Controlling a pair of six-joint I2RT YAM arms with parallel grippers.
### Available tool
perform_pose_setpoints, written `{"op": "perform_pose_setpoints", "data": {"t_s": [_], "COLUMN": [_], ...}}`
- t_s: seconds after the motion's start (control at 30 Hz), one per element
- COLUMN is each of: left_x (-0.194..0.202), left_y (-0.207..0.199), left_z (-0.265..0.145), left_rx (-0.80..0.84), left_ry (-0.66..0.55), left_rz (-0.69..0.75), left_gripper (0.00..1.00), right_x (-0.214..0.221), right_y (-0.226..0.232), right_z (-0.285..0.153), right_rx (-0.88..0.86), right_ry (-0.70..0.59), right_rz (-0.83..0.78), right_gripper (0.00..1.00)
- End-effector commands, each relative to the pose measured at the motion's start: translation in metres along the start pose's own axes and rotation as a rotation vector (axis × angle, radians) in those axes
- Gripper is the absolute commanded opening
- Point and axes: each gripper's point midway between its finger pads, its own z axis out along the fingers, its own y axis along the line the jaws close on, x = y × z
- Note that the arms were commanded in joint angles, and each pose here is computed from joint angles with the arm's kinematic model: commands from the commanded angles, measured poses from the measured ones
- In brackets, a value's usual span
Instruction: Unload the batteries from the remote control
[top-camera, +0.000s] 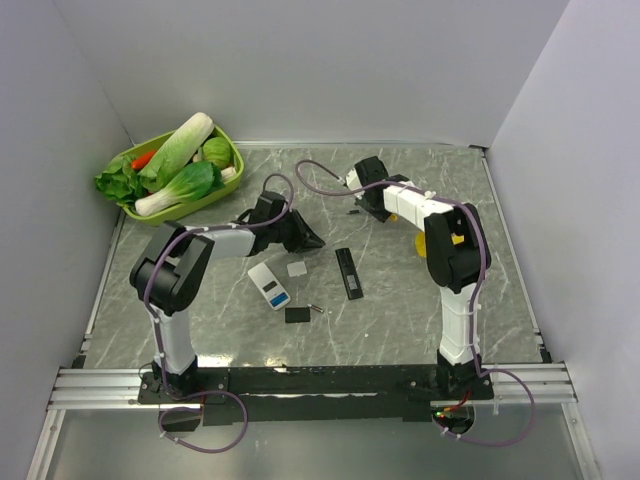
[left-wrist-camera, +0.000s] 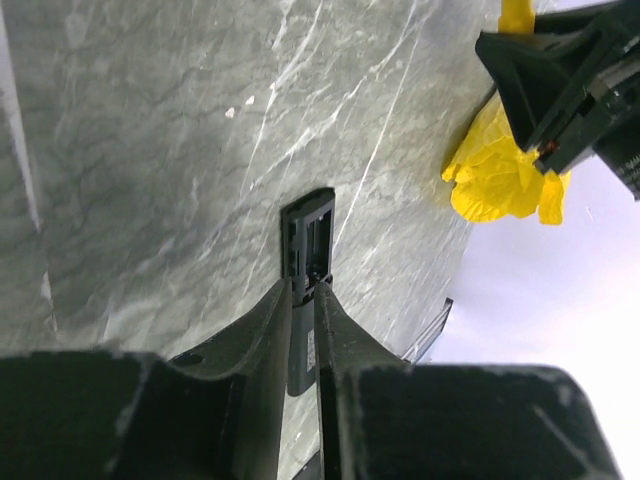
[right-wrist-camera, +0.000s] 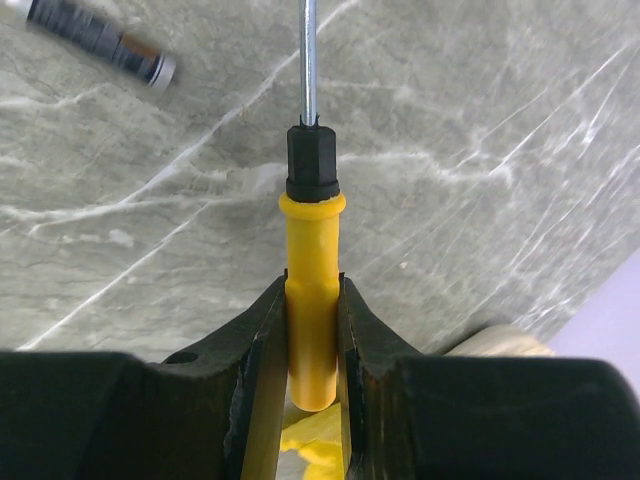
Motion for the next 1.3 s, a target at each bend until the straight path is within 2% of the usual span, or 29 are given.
{"op": "perform_pose_setpoints", "data": {"t_s": [0.0, 0.13, 0.27, 0.37, 0.6, 0.77, 1.03, 1.27], "left_x": [-0.008, -0.004, -0.001, 0.002, -0.001, -0.005, -0.006, -0.012], "left_y": [-0.026, -0.028, -0.028, -0.023, -0.025, -0.028, -0.028, -0.027], "left_z": [-0.017, -0.022, -0.026, -0.029, -0.035, -0.039, -0.038, -0.041], "left_rx": [0.077, 0.094, 0.104, 0.083, 0.089, 0.088, 0.084, 0.065], "left_ry": [-0.053, -0.052, -0.051, -0.050, -0.066, -0.083, -0.086, -0.111], "left_rz": [0.023, 0.021, 0.022, 0.030, 0.037, 0.047, 0.043, 0.049], "left_gripper": [0.19, 0.18, 0.18, 0.18, 0.17, 0.16, 0.16, 0.16], "right_x": [-0.019, -0.030, -0.023, -0.022, -0.035, -0.042, -0.044, -0.044], "right_y": [-0.017, -0.021, -0.032, -0.034, -0.029, -0.015, -0.006, -0.006], "right_z": [0.009, 0.017, 0.037, 0.043, 0.037, 0.034, 0.031, 0.029], "right_rx": [0.039, 0.043, 0.116, 0.142, 0.136, 0.099, 0.085, 0.079], "right_ry": [-0.042, -0.055, 0.063, 0.099, -0.011, -0.085, -0.095, -0.091], "right_rz": [-0.083, -0.132, -0.189, -0.235, -0.252, -0.320, -0.378, -0.369], "right_gripper": [0.00, 0.00, 0.00, 0.00, 0.00, 0.00, 0.00, 0.00]}}
